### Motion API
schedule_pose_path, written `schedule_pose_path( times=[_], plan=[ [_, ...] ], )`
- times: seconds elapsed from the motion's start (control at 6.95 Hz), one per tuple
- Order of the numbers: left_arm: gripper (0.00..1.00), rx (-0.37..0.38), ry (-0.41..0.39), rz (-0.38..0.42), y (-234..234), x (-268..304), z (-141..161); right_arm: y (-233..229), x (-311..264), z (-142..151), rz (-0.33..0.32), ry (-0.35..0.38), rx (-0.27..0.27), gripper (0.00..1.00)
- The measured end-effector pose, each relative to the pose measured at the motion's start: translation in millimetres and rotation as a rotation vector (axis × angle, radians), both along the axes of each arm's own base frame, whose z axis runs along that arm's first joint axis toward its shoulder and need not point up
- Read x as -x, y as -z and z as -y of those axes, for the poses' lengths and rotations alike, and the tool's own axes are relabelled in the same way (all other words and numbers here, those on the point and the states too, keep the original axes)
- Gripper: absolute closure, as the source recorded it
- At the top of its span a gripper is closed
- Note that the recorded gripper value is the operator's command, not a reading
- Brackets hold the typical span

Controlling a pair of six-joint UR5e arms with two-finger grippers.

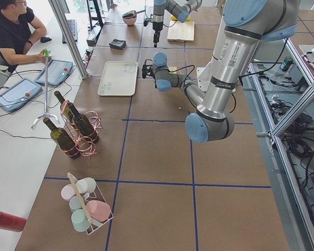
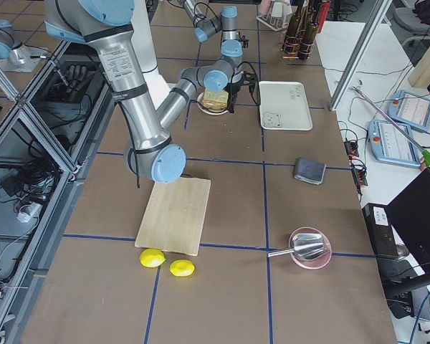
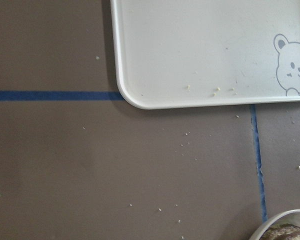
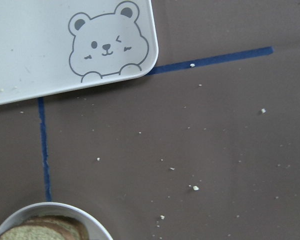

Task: Make sandwich and place on tray
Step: 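Grasp the plate rim with the left gripper while the right arm withdraws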

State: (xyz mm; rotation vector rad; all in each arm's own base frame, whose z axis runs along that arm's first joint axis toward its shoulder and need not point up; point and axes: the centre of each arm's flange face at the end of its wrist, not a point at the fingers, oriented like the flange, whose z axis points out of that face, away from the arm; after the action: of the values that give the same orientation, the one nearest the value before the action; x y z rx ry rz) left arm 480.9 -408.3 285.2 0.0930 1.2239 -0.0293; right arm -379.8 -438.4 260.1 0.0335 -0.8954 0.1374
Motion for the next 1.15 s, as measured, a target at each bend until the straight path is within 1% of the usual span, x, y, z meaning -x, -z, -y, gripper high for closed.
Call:
schedule_pose_path(
  times=[0.14,0.29,0.58,0.72,0.86,1.15],
  plan=[
    [0.52,0.008,-0.007,0.007,2,-17,-16,-16,-20,4,-0.024,0.034,-0.033,0.0],
    [0.54,0.01,-0.018,0.021,5,-35,-30,-30,-39,9,-0.033,0.065,-0.05,0.0],
    [0.58,0.014,-0.051,0.039,8,-59,-52,-52,-75,18,-0.028,0.102,-0.06,0.0],
    [0.62,0.016,-0.061,0.044,8,-66,-58,-60,-86,21,-0.032,0.11,-0.067,0.0],
    [0.63,0.017,-0.068,0.047,7,-71,-61,-64,-92,23,-0.035,0.111,-0.07,0.0],
    [0.67,0.02,-0.073,0.053,7,-80,-60,-66,-98,23,-0.035,0.108,-0.072,0.0]
  ],
)
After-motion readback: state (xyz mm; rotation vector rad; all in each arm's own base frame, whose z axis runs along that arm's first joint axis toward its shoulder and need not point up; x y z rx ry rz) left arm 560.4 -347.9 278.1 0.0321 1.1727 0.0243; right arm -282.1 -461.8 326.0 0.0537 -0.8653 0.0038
